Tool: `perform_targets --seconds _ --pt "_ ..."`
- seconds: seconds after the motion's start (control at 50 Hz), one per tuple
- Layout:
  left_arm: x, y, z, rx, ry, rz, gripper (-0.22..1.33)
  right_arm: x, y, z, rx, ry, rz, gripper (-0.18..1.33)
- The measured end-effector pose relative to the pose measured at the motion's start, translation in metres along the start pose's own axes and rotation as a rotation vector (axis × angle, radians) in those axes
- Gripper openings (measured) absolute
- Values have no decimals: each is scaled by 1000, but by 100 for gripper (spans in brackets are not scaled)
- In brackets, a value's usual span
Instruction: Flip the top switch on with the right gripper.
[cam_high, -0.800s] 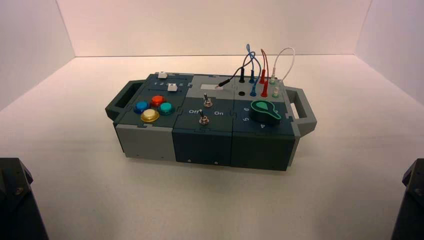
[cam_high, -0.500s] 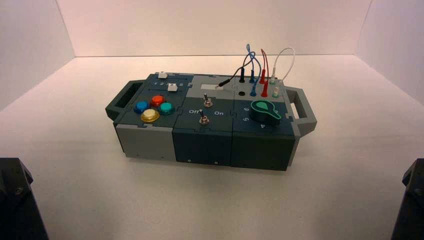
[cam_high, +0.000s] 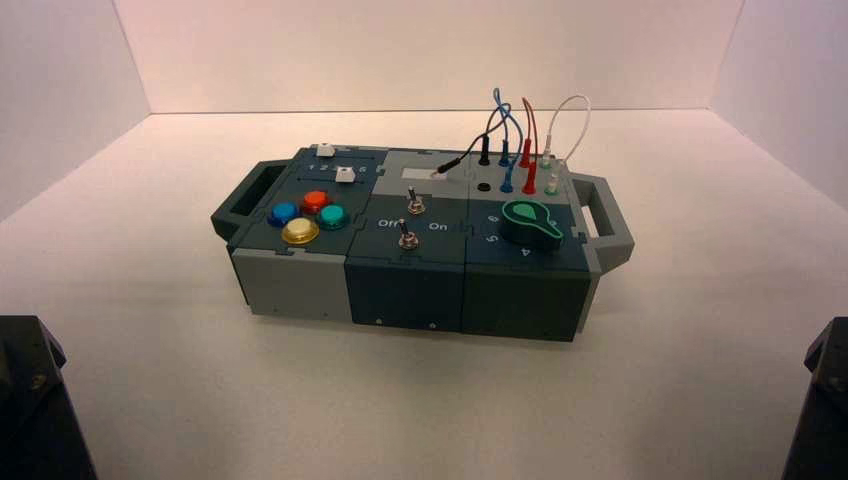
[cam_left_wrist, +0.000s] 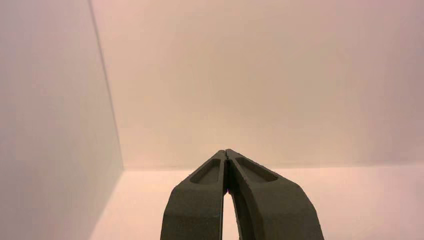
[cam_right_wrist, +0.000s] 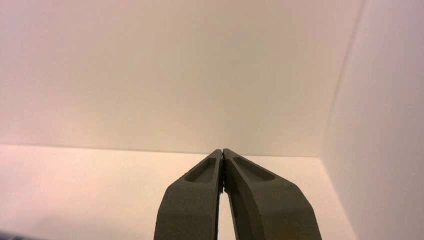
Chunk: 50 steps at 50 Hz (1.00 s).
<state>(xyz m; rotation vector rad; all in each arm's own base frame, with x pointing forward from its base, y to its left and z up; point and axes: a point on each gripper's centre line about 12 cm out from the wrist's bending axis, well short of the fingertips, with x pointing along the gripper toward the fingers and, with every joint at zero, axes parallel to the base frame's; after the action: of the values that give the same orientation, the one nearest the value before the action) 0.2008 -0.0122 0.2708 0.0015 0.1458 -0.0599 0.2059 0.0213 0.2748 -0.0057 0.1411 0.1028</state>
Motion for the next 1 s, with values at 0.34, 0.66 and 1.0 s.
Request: perform_targets --seconds 0.34,0.66,1.0 --pt "32 -31 -40 27 481 -126 -16 3 51 -6 -18 207 231 -14" --pt "55 -59 -88 56 822 -202 -16 6 106 -17 -19 448 428 -15" --pt "77 -75 -124 38 1029 -213 -16 28 147 -29 71 634 494 -14"
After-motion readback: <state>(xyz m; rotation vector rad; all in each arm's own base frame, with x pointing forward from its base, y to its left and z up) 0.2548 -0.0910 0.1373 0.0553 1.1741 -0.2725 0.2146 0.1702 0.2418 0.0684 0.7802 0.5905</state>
